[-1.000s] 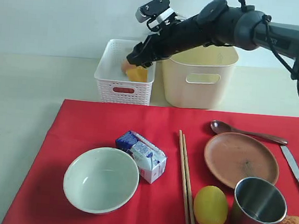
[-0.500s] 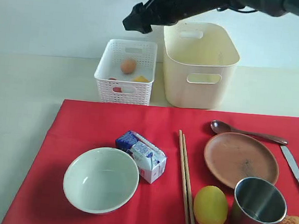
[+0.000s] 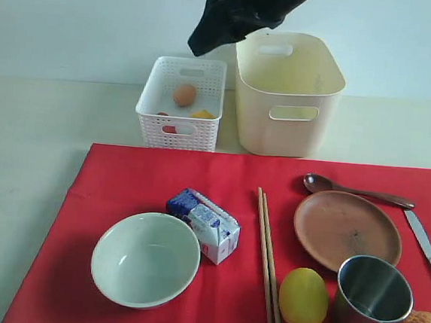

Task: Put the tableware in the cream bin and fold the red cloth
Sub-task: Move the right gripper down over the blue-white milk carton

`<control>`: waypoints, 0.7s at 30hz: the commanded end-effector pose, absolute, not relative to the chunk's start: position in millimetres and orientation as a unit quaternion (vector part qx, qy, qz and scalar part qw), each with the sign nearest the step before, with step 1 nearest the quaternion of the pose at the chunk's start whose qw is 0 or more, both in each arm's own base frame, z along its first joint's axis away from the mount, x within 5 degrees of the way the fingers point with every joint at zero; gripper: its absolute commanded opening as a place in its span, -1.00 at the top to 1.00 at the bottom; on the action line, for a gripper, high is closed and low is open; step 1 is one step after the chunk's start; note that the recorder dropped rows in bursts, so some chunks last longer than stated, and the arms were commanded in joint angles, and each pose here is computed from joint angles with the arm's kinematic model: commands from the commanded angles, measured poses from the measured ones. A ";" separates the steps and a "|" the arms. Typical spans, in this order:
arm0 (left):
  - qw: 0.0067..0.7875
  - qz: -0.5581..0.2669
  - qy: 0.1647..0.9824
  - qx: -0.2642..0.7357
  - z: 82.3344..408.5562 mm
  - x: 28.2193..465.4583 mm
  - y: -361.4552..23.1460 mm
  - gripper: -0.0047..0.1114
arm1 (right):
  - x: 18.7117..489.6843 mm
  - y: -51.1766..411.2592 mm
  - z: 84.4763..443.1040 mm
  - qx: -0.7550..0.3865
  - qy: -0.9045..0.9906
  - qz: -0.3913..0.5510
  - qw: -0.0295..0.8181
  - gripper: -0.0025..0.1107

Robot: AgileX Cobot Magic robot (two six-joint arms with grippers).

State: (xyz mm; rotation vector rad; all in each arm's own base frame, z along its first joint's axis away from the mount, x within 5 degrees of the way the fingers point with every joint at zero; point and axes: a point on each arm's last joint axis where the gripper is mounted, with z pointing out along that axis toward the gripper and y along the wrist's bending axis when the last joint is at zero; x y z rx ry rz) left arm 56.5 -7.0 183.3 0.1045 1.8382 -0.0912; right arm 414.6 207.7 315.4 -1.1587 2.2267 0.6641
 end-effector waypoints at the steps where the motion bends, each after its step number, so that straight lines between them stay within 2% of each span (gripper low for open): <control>1: 0.607 -0.042 0.793 0.040 183.0 56.4 -6.9 0.92 | 406.4 199.6 298.5 -0.431 0.849 0.230 0.203 -0.40; 12: 0.607 -0.042 0.793 0.040 183.0 56.4 -6.9 0.92 | 387.6 199.9 239.0 -0.424 0.872 0.220 0.104 -0.40; 21: 0.607 -0.042 0.793 0.040 183.0 56.4 -6.9 0.92 | 354.8 232.4 199.0 -0.475 0.868 0.131 0.061 -0.40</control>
